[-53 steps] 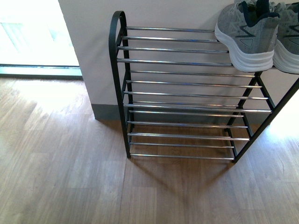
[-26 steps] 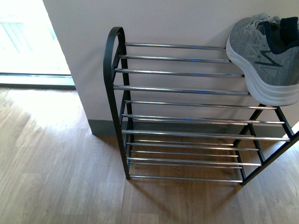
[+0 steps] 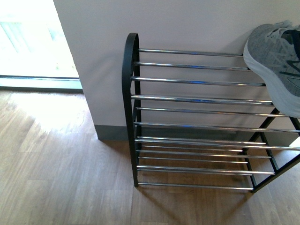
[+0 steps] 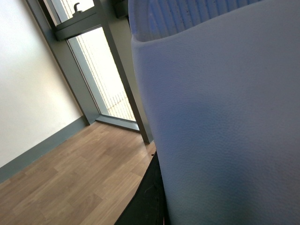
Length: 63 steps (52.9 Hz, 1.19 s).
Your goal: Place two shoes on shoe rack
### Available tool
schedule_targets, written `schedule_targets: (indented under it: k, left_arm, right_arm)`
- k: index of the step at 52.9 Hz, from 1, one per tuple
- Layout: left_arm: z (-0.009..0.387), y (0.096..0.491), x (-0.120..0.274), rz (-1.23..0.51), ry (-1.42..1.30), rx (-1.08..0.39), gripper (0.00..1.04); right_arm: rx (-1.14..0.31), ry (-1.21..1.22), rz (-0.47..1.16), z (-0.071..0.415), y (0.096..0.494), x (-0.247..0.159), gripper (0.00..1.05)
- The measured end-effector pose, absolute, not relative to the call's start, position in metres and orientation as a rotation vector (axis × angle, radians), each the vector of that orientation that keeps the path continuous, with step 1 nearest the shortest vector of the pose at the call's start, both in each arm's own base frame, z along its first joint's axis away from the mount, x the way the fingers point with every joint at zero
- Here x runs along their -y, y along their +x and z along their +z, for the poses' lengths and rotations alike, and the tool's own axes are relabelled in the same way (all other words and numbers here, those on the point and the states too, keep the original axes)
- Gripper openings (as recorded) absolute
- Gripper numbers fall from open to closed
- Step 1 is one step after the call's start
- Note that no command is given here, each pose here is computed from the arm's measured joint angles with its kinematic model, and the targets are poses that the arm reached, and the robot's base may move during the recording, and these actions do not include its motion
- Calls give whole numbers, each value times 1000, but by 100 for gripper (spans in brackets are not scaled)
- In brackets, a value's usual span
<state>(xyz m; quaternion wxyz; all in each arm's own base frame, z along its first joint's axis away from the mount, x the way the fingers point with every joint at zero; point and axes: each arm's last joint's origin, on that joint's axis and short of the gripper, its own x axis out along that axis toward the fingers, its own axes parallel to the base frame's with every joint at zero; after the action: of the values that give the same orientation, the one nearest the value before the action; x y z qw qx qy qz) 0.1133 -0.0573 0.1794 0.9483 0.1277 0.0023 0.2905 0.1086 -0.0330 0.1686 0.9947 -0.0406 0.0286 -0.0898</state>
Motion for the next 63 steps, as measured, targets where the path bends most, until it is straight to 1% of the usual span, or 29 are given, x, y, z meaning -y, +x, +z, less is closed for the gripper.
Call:
schedule_targets:
  k: [50,54,58,63]
  left_arm:
    - [179,113,57,590,261,-5,2]
    - [179,113,57,590,261,-5,2]
    - [179,113,57,590,261,-5,2]
    - [179,113,57,590,261,-5,2]
  right_arm:
    - [-58,-81,-184,168,109,33,2]
    - [9,-99,-175,174,109,33,2]
    - [37,-106,-171,177,108,32,2]
    - [-7,-75,-153,173,109,31,2]
